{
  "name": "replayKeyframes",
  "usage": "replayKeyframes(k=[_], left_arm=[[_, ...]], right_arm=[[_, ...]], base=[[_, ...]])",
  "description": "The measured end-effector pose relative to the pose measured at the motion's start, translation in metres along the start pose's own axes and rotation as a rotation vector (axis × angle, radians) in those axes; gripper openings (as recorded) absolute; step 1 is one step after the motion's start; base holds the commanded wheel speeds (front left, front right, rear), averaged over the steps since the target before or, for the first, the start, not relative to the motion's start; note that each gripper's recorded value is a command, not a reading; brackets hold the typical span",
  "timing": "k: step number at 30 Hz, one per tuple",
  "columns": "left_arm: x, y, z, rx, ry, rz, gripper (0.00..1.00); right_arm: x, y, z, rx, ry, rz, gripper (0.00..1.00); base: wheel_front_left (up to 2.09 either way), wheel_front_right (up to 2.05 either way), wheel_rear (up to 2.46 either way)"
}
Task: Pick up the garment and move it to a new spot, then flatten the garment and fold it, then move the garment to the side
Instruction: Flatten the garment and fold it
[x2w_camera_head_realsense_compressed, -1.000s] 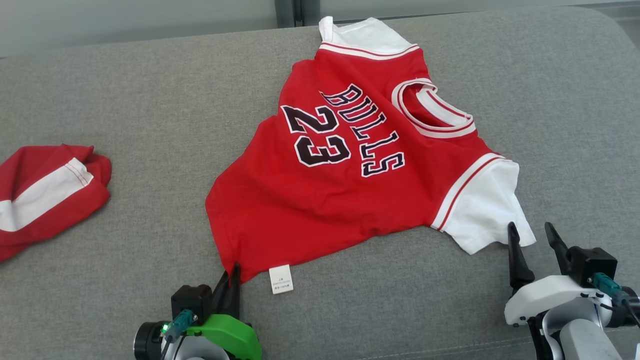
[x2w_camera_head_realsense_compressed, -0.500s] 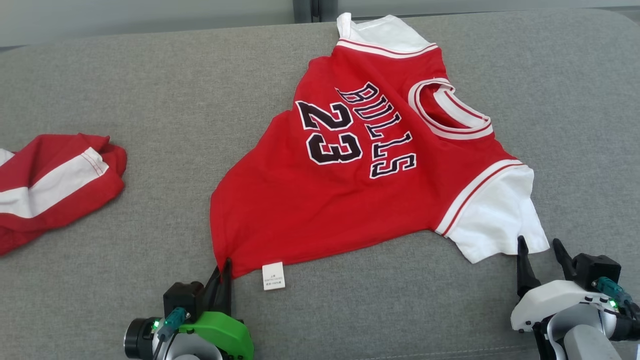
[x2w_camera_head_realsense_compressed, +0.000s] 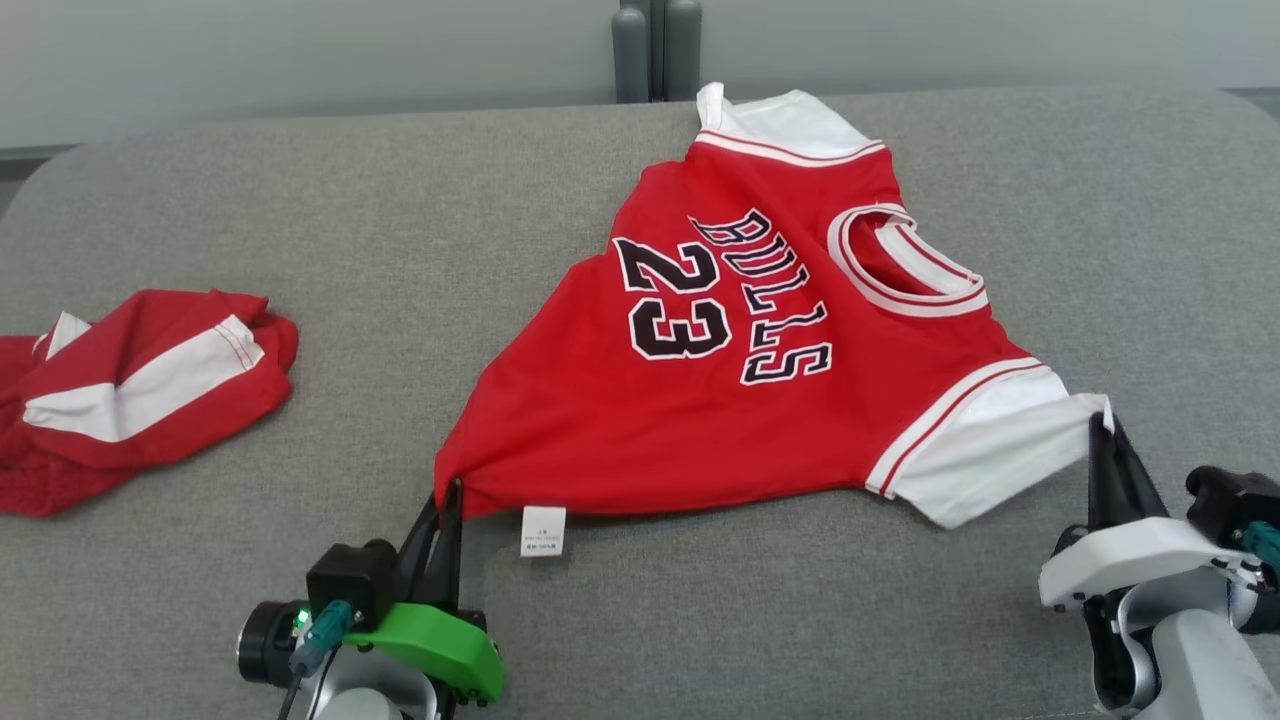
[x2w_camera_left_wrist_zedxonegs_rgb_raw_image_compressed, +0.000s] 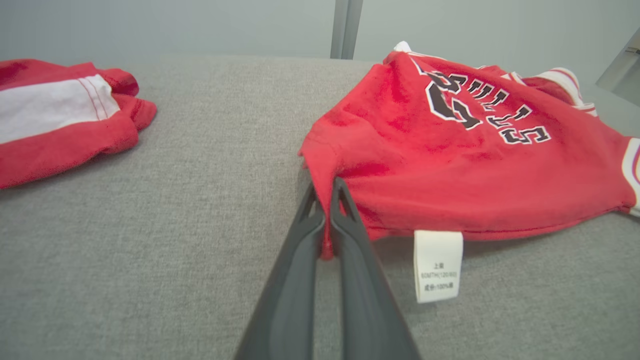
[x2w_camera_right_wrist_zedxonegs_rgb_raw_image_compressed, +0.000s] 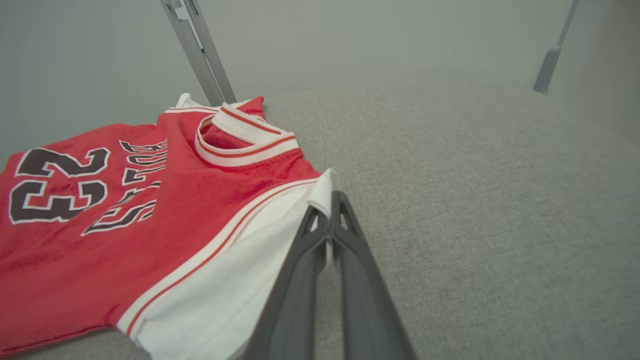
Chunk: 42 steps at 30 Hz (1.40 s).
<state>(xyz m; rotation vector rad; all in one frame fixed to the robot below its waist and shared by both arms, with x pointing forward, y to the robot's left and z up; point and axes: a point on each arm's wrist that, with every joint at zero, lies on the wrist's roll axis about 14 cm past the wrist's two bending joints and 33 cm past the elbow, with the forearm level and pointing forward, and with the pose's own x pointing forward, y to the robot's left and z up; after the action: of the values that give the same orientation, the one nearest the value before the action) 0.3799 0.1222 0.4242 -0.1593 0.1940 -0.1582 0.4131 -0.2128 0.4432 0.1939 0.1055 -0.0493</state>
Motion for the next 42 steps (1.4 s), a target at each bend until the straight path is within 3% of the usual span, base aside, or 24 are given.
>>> replayKeyframes(k=[10, 12, 13, 16, 22, 30, 35, 38, 42], left_arm=[[0.014, 0.007, 0.137, 0.140, -0.363, -0.047, 0.00], [0.017, 0.008, 0.152, 0.165, -0.394, -0.054, 0.00], [0.025, 0.012, 0.185, 0.200, -0.463, -0.055, 0.00], [0.037, 0.014, 0.236, 0.249, -0.572, -0.059, 0.00], [0.071, 0.013, 0.270, 0.322, -0.596, -0.079, 0.00], [0.156, 0.009, 0.287, 0.438, -0.536, -0.109, 0.00], [0.202, 0.015, 0.329, 0.546, -0.621, -0.065, 0.00], [0.215, 0.019, 0.363, 0.584, -0.719, -0.013, 0.00], [0.226, 0.031, 0.375, 0.583, -0.753, 0.030, 0.00]], right_arm=[[0.000, 0.053, 0.170, -0.020, -0.471, 0.200, 0.00], [0.001, 0.058, 0.184, -0.032, -0.507, 0.218, 0.00], [0.004, 0.067, 0.212, -0.050, -0.574, 0.254, 0.00], [0.012, 0.076, 0.249, -0.072, -0.657, 0.290, 0.00], [0.042, 0.081, 0.265, -0.148, -0.662, 0.319, 0.00], [0.132, 0.082, 0.273, -0.306, -0.586, 0.309, 0.00], [0.186, 0.075, 0.317, -0.420, -0.655, 0.238, 0.00], [0.201, 0.072, 0.354, -0.451, -0.767, 0.193, 0.00], [0.218, 0.072, 0.363, -0.463, -0.809, 0.165, 0.00]], base=[[0.00, 0.00, 0.00], [0.00, 0.00, 0.00], [0.00, 0.00, 0.00], [0.00, 0.00, 0.00], [0.00, 0.00, 0.00], [0.00, 0.00, 0.00], [0.00, 0.00, 0.00], [0.00, 0.00, 0.00], [0.00, 0.00, 0.00]])
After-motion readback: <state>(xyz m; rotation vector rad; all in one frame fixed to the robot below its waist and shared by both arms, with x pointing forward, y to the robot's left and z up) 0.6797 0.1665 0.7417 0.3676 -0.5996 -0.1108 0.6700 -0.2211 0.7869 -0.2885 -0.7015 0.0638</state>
